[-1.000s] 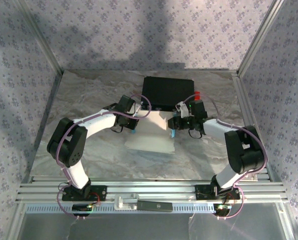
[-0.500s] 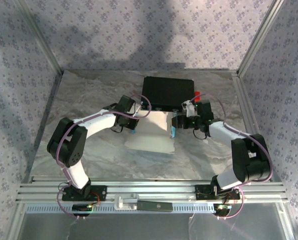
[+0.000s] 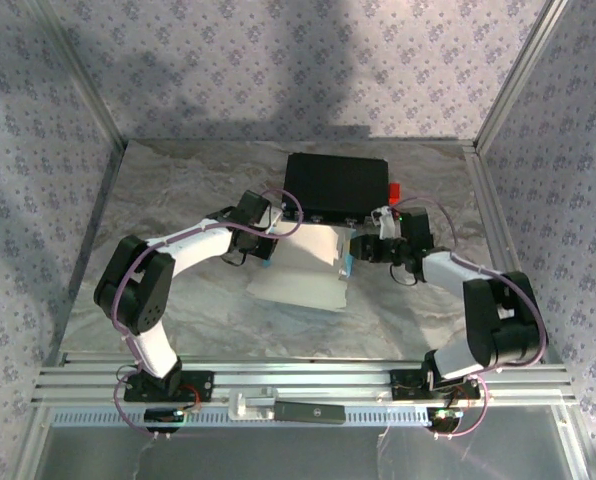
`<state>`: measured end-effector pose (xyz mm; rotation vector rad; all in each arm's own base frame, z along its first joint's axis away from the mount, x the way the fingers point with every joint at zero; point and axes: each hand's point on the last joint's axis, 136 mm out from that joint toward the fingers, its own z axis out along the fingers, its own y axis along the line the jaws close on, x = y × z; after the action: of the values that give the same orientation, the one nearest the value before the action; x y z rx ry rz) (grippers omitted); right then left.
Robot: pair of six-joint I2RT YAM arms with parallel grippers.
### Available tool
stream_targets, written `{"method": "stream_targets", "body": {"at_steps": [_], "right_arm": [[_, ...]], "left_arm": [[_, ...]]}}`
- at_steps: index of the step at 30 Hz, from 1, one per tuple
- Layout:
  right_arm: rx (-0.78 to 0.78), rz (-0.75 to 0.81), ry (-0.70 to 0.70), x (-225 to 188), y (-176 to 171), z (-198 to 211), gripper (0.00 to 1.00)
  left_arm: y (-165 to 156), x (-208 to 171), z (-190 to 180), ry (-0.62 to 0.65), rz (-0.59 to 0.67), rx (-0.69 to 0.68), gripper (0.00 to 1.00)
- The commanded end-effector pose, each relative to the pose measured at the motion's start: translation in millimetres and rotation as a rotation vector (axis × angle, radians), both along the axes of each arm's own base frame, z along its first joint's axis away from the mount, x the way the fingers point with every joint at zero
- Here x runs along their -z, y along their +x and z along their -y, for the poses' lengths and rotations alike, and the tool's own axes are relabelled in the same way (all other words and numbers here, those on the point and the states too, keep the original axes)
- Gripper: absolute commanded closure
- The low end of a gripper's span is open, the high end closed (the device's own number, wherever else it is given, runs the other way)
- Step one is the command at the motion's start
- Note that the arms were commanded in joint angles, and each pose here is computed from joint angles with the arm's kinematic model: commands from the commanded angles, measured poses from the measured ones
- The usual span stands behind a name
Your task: Fold the paper box
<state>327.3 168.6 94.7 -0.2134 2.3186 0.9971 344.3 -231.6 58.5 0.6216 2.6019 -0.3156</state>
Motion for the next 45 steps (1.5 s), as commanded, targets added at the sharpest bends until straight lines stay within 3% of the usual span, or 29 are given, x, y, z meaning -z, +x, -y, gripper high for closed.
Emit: {"method": "stream_targets", "body": {"at_steps": [1,4,8,16,35,45], "right_arm": [[0.026,0.006,0.044,-12.3,-8.7,5.2,0.50],[0.085,-0.020,0.006,-11.9,-5.9,19.0,0.48],[0.135,-0.118,-0.094,13.0,-4.9,29.6,0.55],[0.056,-0.101,-0.044,8.6,3.4,13.4,0.63],[-0.109,-0.085,-0.045,11.5,10.8,-17.1,0.56],[-0.114,-0.055,-0.129,18.3,12.1,-24.8,0.57]], "left_arm": [[-0.7,-0.7,-0.3,0.014,-0.007,0.015,1.00],[-0.7,-0.5,-0.1,0.015,-0.008,0.017,1.00],[-0.3,-0.9,0.6,0.011,-0.007,0.017,1.00],[0.0,-0.9,0.9,0.012,-0.009,0.017,1.00],[-1.5,-1.2,5.4,0.012,-0.010,0.031,1.00],[-1.4,-0.7,5.7,0.014,-0.008,0.035,1.00]]}}
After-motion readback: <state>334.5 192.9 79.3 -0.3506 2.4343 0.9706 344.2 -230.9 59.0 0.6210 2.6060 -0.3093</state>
